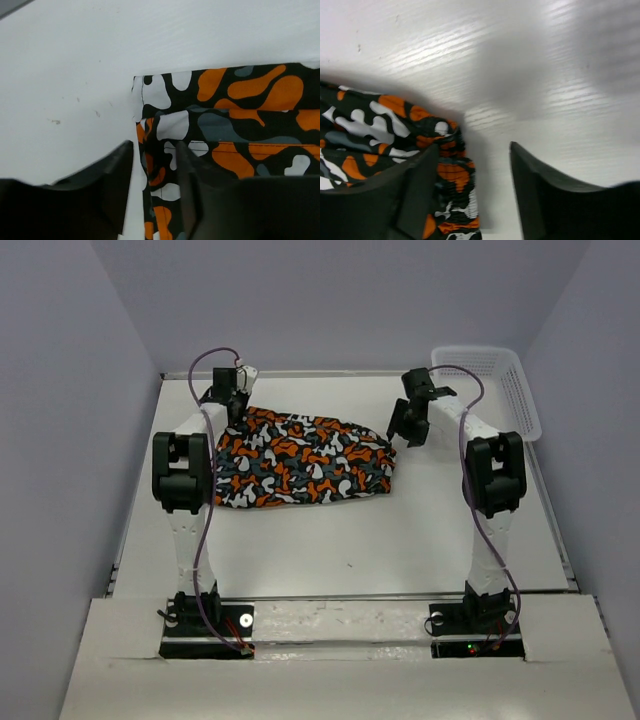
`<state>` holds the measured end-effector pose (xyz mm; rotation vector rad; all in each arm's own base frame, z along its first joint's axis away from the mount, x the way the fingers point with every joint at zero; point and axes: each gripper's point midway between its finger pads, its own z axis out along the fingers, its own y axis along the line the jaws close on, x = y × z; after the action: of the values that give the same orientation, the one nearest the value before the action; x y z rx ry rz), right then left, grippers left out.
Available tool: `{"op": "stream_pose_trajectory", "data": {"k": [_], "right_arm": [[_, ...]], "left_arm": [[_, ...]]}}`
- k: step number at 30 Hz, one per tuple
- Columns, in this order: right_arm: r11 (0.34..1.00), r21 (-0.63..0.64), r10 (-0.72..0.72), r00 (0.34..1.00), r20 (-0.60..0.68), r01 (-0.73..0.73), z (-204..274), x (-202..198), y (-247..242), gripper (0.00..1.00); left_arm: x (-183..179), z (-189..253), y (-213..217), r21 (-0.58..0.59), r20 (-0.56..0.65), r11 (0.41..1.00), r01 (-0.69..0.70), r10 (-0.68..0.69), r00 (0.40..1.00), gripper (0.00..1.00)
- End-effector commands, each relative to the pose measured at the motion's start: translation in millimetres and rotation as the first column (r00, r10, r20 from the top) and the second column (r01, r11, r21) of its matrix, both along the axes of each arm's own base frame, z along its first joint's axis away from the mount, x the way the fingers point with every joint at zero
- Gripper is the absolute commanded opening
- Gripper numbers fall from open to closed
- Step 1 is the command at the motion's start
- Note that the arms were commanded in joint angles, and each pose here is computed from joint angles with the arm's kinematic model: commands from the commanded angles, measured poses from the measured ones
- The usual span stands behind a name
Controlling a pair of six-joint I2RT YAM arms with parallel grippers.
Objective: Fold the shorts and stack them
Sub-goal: Smooth out the shorts at the center of the board.
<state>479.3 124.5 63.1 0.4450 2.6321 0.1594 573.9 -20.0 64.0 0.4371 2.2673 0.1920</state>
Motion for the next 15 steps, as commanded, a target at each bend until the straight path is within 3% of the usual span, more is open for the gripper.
{"op": "stream_pose_trajectory", "data": {"k": [1,3,4,5,6,11,13,15], "right_arm": [[0.997,-0.067,-0.036,0.998,0.055,0.040,20,21,-24,0.74],[0.997,-0.071,-0.016,0.996,0.083,0.022,33,28,-23,0.79],[0.997,-0.078,-0.008,0.997,0.080,0.014,36,27,-24,0.82],[0.996,-0.084,-0.005,0.997,0.083,0.012,40,28,-25,0.83],[0.995,-0.095,-0.004,0.995,0.101,0.013,50,31,-26,0.84],[0.997,-0.068,-0.037,0.991,0.129,0.046,87,5,-31,0.87],[0.997,-0.046,-0.050,0.995,0.090,0.055,71,-22,-27,0.87],[0.997,0.034,-0.078,0.991,0.106,0.075,80,-44,-16,0.87]], "left_arm": [[24,54,23,0.010,0.153,0.996,-0.087,0.085,0.985,0.58],[22,54,21,-0.006,0.144,0.996,-0.089,0.089,0.986,0.72],[21,57,22,-0.010,0.145,0.995,-0.095,0.095,0.985,0.88],[21,61,23,-0.011,0.150,0.995,-0.104,0.104,0.983,0.89],[19,62,24,-0.014,0.140,0.994,-0.113,0.114,0.984,0.99],[9,86,31,-0.063,0.116,0.989,-0.133,0.140,0.983,0.99],[0,94,36,-0.078,0.108,0.988,-0.136,0.144,0.984,0.99],[-17,77,34,-0.082,0.038,0.989,-0.124,0.127,0.991,0.99]]}}
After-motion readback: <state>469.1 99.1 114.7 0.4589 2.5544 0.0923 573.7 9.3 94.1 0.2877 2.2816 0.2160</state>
